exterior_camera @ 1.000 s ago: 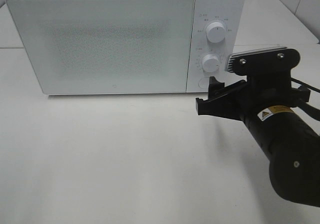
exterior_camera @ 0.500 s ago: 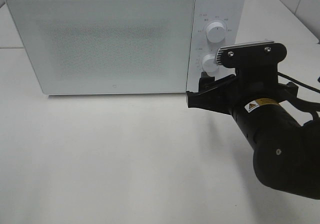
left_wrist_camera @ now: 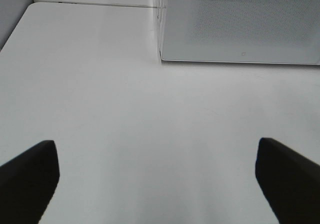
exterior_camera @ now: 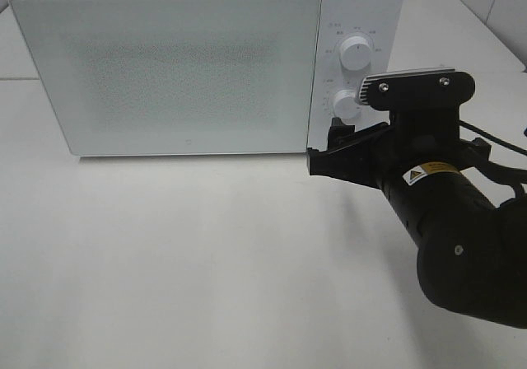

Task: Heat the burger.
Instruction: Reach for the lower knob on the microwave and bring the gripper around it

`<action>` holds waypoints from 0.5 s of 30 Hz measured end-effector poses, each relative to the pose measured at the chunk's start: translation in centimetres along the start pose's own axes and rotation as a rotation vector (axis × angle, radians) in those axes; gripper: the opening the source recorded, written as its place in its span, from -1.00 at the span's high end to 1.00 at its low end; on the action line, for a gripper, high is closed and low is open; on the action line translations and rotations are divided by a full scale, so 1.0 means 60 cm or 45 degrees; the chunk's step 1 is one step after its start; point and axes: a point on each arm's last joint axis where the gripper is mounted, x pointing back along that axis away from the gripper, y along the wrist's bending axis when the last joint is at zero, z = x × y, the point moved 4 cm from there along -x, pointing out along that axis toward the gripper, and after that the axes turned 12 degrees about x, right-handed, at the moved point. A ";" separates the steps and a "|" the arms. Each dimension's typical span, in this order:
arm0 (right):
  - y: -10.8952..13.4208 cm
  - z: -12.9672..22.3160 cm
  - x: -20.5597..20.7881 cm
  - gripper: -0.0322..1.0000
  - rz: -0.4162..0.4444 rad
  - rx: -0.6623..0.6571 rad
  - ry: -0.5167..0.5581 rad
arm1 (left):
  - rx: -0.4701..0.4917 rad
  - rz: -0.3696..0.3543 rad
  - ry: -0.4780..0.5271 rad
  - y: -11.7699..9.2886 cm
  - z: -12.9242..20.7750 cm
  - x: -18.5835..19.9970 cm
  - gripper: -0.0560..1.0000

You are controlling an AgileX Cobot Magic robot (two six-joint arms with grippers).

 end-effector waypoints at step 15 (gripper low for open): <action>-0.016 -0.016 -0.031 -0.53 0.027 -0.005 -0.033 | 0.000 0.000 0.000 0.000 0.000 0.000 -0.97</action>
